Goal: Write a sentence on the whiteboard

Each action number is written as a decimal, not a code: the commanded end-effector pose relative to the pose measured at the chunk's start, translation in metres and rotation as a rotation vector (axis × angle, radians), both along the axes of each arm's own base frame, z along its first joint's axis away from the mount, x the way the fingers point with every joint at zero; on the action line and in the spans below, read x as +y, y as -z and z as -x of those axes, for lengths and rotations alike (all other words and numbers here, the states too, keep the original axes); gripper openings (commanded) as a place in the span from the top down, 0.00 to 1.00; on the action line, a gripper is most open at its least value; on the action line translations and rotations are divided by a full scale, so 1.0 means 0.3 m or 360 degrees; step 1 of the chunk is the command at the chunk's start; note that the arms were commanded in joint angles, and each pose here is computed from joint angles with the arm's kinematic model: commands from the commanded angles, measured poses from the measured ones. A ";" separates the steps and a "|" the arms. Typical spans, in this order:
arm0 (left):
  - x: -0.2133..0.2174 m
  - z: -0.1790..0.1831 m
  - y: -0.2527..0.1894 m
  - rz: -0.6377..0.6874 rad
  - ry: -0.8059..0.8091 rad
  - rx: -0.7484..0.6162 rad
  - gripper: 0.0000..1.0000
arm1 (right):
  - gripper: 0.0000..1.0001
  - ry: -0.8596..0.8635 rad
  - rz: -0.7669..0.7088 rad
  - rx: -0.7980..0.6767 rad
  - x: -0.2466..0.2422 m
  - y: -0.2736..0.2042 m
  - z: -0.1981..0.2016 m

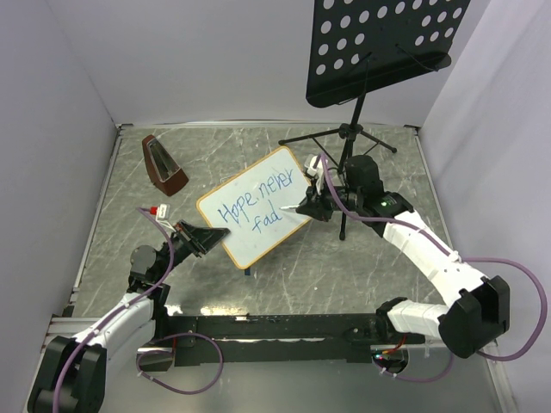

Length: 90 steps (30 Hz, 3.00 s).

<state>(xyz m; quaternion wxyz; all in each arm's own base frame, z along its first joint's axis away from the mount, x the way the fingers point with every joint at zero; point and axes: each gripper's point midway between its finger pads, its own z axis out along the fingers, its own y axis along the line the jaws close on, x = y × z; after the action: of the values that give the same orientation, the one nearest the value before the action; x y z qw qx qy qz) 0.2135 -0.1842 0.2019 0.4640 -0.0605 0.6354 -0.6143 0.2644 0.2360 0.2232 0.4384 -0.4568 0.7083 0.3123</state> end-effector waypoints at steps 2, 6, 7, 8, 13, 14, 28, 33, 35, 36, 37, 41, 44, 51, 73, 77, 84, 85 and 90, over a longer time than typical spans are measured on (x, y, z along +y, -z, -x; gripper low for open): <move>0.007 0.042 -0.053 0.0065 0.0019 -0.0187 0.99 | 1.00 -0.0018 -0.0045 -0.0086 0.021 -0.064 -0.041; 0.007 0.042 -0.057 0.0065 0.0021 -0.0189 0.99 | 1.00 -0.0003 -0.0021 -0.0070 0.020 -0.047 -0.051; 0.008 0.042 -0.057 0.0064 0.0018 -0.0191 0.99 | 1.00 -0.0002 -0.0015 -0.0064 0.019 -0.039 -0.052; 0.009 0.041 -0.056 0.0062 0.0015 -0.0190 0.99 | 1.00 -0.0004 -0.0009 -0.0058 0.020 -0.031 -0.052; 0.007 0.042 -0.057 0.0065 0.0021 -0.0189 0.99 | 1.00 0.0019 0.0026 -0.0027 0.014 -0.003 -0.063; 0.007 0.042 -0.056 0.0065 0.0021 -0.0187 0.99 | 1.00 0.0020 0.0031 -0.0025 0.015 0.001 -0.065; 0.009 0.046 -0.049 0.0061 0.0017 -0.0185 0.99 | 1.00 0.0142 0.0030 -0.0094 0.001 -0.042 -0.126; 0.008 0.047 -0.047 0.0060 0.0020 -0.0183 0.99 | 1.00 0.0117 0.0016 -0.0080 0.017 -0.049 -0.128; 0.009 0.046 -0.047 0.0063 0.0018 -0.0184 0.99 | 1.00 0.0085 0.0021 -0.0044 0.025 -0.033 -0.113; 0.008 0.045 -0.047 0.0063 0.0018 -0.0184 0.99 | 1.00 0.0069 0.0029 -0.0035 0.028 -0.024 -0.107; 0.008 0.044 -0.045 0.0062 0.0018 -0.0179 0.99 | 1.00 0.0052 0.0030 -0.0028 0.033 -0.019 -0.098; 0.010 0.042 -0.047 0.0063 0.0013 -0.0184 0.99 | 1.00 -0.0011 0.0047 0.0008 0.040 0.012 -0.057; 0.010 0.040 -0.050 0.0068 0.0007 -0.0183 0.99 | 1.00 -0.0036 0.0054 0.0024 0.036 0.021 -0.033; 0.019 0.035 -0.044 0.0065 -0.0026 -0.0170 0.99 | 1.00 -0.0063 0.0091 0.0064 0.011 0.065 0.019; 0.016 0.037 -0.036 0.0053 -0.0017 -0.0168 0.99 | 1.00 0.0103 -0.0049 -0.0107 -0.026 -0.092 -0.057; 0.014 0.039 -0.035 0.0052 -0.0007 -0.0167 0.99 | 1.00 0.0155 -0.0051 -0.0116 -0.039 -0.092 -0.085; 0.013 0.040 -0.045 0.0051 0.0000 -0.0184 0.99 | 1.00 0.0235 -0.0033 -0.0137 -0.054 -0.088 -0.127; 0.012 0.040 -0.040 0.0049 0.0002 -0.0177 0.99 | 1.00 0.0240 -0.0034 -0.0137 -0.055 -0.087 -0.131; 0.009 0.045 -0.043 0.0051 0.0017 -0.0186 0.99 | 1.00 0.0247 -0.0026 -0.0130 -0.054 -0.070 -0.141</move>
<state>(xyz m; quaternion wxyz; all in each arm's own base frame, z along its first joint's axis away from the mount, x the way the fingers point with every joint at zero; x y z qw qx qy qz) 0.2134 -0.1839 0.2020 0.4644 -0.0596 0.6353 -0.6142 0.2922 0.2170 0.2202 0.4581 -0.4152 0.7381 0.2701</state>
